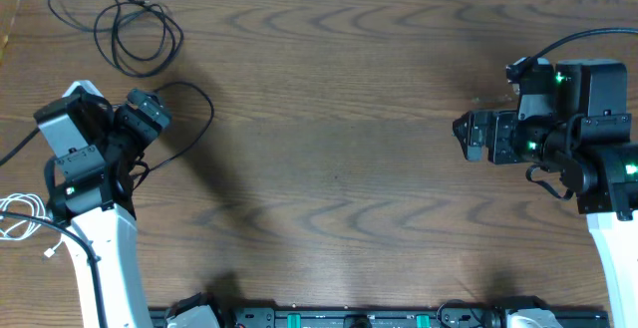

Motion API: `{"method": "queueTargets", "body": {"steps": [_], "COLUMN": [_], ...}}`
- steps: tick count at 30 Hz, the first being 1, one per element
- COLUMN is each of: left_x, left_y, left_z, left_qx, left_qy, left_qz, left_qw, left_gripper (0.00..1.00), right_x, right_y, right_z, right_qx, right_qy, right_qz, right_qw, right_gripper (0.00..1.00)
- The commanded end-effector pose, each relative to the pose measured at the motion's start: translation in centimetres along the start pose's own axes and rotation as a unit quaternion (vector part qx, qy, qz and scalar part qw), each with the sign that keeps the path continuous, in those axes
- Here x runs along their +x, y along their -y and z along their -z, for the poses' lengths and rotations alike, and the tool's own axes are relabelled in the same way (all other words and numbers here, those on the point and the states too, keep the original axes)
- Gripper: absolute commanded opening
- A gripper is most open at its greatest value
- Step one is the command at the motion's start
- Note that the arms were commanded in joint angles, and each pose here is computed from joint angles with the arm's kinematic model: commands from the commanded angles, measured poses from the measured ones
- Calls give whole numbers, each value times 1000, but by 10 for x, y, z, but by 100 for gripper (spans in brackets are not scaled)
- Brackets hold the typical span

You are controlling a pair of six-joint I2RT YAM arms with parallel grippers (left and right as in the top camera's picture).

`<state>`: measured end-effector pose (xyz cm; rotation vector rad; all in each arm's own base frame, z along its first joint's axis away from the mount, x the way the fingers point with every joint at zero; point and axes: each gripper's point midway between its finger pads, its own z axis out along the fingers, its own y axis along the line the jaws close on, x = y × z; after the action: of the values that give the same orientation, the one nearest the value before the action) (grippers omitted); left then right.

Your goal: Untangle cables

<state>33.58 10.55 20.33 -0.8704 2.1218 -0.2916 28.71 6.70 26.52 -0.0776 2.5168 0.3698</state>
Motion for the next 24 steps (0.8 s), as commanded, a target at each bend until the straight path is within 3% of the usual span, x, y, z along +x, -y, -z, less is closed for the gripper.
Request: {"method": "queueTargets", "body": {"steps": [1, 24], "left_x": [2, 4], "left_y": [0, -2], "left_z": [-4, -7], "left_qx": [2, -1], "left_qy": [-9, -14], "left_qz": [0, 2], "left_qw": [1000, 1000], "left_gripper": [98, 98], "right_x": [-5, -5], "right_y": [-3, 0], "right_z": [5, 5], "right_qx": [2, 11], "right_qy": [12, 13], "right_qz": [12, 14], "right_qw": [1000, 1000], "right_gripper": [99, 99]}}
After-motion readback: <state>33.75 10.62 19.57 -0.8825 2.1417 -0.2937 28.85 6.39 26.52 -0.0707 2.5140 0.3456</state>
